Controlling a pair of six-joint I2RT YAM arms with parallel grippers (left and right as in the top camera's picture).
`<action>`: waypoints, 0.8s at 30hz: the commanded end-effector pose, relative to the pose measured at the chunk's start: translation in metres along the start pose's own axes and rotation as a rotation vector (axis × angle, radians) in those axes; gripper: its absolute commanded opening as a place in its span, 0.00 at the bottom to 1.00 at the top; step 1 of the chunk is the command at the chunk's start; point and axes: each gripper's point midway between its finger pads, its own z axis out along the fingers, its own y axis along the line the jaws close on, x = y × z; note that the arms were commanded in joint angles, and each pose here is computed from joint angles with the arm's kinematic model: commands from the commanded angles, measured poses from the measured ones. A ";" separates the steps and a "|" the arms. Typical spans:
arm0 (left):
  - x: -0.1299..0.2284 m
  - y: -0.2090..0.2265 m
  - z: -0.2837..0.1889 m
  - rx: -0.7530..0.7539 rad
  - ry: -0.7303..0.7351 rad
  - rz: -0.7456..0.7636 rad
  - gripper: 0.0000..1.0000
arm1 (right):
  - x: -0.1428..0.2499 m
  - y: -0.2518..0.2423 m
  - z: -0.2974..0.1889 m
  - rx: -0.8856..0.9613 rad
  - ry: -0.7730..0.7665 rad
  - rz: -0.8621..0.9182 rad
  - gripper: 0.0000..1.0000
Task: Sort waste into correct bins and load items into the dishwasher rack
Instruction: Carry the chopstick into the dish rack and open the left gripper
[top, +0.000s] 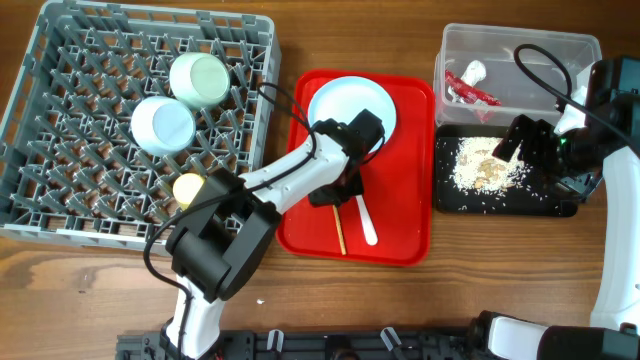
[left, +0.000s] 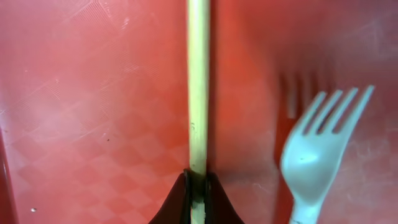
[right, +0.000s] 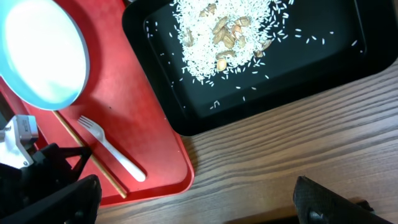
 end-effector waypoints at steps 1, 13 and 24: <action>-0.013 -0.008 -0.029 0.062 -0.057 0.002 0.04 | -0.002 -0.001 -0.009 0.007 -0.033 -0.024 1.00; -0.075 0.084 -0.188 0.152 -0.436 0.305 0.04 | -0.002 0.000 -0.009 0.007 -0.034 -0.025 1.00; -0.122 0.144 -0.153 0.038 -0.391 0.358 0.04 | -0.002 0.000 -0.009 0.006 -0.034 -0.025 1.00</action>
